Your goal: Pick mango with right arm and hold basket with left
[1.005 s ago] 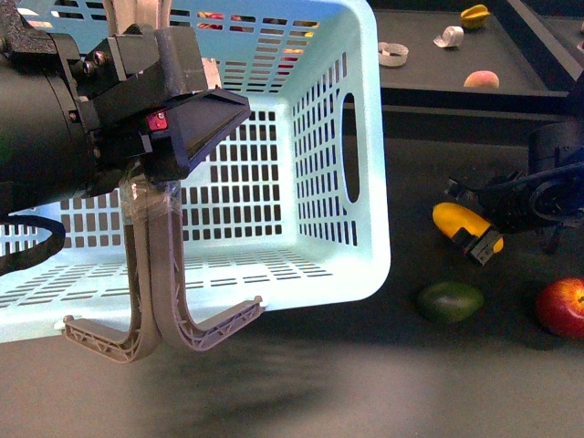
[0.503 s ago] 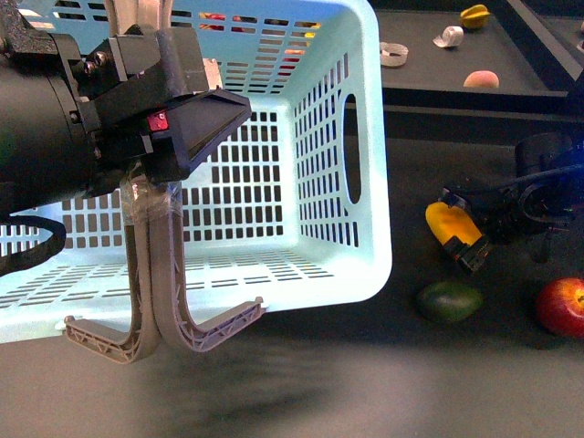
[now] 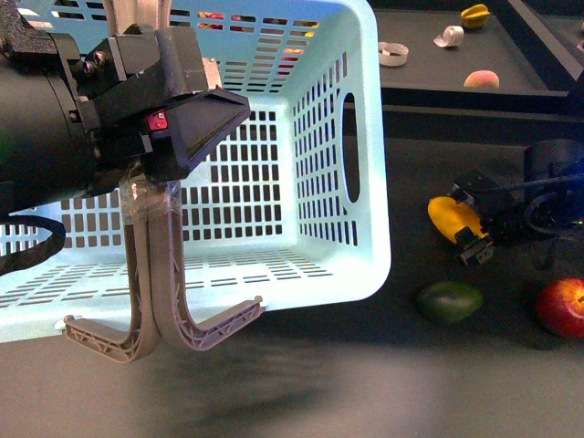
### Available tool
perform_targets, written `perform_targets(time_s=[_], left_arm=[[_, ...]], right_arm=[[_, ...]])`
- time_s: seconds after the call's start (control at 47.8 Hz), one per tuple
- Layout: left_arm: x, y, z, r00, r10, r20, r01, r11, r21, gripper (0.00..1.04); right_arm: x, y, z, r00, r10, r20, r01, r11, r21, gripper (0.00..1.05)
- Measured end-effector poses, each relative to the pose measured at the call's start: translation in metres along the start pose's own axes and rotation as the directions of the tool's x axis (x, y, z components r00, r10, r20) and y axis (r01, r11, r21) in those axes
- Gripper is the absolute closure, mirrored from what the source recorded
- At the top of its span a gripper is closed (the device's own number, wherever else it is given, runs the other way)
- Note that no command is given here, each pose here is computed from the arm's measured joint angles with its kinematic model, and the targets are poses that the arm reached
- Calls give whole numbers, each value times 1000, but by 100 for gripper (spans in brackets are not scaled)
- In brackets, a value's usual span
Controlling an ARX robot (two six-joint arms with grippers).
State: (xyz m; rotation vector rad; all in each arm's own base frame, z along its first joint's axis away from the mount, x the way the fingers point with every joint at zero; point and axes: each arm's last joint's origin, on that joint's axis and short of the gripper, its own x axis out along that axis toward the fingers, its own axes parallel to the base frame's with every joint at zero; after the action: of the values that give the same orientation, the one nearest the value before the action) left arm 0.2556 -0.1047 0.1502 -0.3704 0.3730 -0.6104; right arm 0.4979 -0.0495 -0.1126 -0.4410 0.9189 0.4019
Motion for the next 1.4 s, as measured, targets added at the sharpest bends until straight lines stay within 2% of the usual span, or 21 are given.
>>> perform_targets(time_s=[0.126,0.209,0.356,0.461,0.545,0.628,0.859,0.984,1.089,1.194,1.403], left_arm=[[0,0,0,1000,0,0,0,1000,0,87],[0,0,0,1000,0,0,0,1000,0,87],[0,0,0,1000,0,0,0,1000,0,87],[0,0,0,1000,0,0,0,1000,0,87],[0,0,0,1000,0,0,0,1000,0,87],[0,0,0,1000,0,0,0,1000,0,87],[0,0,0,1000,0,0,0,1000,0,87],[0,0,0,1000,0,0,0,1000,0,87],[0,0,0,1000,0,0,0,1000,0,87],[0,0,0,1000,0,0,0,1000,0,87],[0,0,0,1000,0,0,0,1000,0,87]], right_arm=[[-16,2,2,999,-11,50,9,999,51,50],[-40,1,12,991,-75,114,63,992,111,50],[-95,2,39,953,-158,258,104,972,211,50],[-134,8,55,921,-183,344,90,959,268,50],[-177,26,70,884,-187,427,50,949,312,50],[-218,52,82,849,-148,507,-30,945,327,50],[-289,115,113,773,-33,633,-178,947,267,50],[-308,141,129,740,36,671,-244,945,218,50],[-313,163,138,733,99,673,-293,939,180,50],[-306,190,146,748,163,643,-327,934,143,50],[-276,213,158,784,173,597,-322,935,152,50]])
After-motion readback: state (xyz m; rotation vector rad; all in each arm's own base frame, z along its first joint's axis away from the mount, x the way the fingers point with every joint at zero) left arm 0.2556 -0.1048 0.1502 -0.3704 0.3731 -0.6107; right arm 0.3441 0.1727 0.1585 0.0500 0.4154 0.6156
